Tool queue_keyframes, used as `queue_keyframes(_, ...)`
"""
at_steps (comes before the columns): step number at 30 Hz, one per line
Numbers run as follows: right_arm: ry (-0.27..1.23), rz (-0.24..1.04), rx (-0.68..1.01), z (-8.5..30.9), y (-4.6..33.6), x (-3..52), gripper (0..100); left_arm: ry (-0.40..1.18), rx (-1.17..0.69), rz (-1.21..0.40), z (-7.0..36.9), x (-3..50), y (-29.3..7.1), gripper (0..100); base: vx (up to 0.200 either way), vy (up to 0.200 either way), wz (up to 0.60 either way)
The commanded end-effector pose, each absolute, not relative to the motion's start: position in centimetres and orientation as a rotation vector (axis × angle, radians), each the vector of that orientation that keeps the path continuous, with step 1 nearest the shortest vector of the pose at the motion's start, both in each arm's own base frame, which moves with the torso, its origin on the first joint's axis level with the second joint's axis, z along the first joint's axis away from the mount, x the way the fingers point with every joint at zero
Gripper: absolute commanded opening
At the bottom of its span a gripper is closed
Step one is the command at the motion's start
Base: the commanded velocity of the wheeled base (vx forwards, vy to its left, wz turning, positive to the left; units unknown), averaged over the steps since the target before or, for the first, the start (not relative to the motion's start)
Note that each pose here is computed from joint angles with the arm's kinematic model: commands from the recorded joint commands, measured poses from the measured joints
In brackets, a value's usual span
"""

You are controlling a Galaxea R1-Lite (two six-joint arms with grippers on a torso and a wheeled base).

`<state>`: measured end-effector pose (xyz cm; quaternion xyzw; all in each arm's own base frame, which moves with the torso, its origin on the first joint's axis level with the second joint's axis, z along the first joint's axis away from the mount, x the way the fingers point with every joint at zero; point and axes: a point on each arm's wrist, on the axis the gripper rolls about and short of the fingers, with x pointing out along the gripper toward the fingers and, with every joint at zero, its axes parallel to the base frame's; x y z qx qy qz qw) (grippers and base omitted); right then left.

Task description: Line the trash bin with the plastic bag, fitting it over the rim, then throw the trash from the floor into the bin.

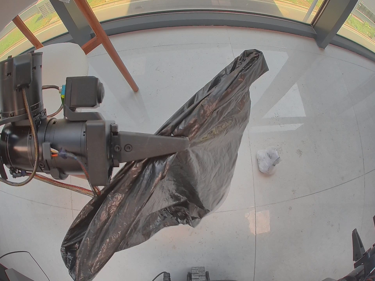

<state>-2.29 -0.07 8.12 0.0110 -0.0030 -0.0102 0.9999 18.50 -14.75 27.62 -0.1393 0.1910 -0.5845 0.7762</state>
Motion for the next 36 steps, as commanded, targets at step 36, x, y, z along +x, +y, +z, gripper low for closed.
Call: queue_keyframes(36,-0.002,-0.020,0.021,7.6,-0.1,-2.3,100,0.436,-0.176,-1.303,21.6,23.0,-19.9,0,0.000,0.000,0.00)
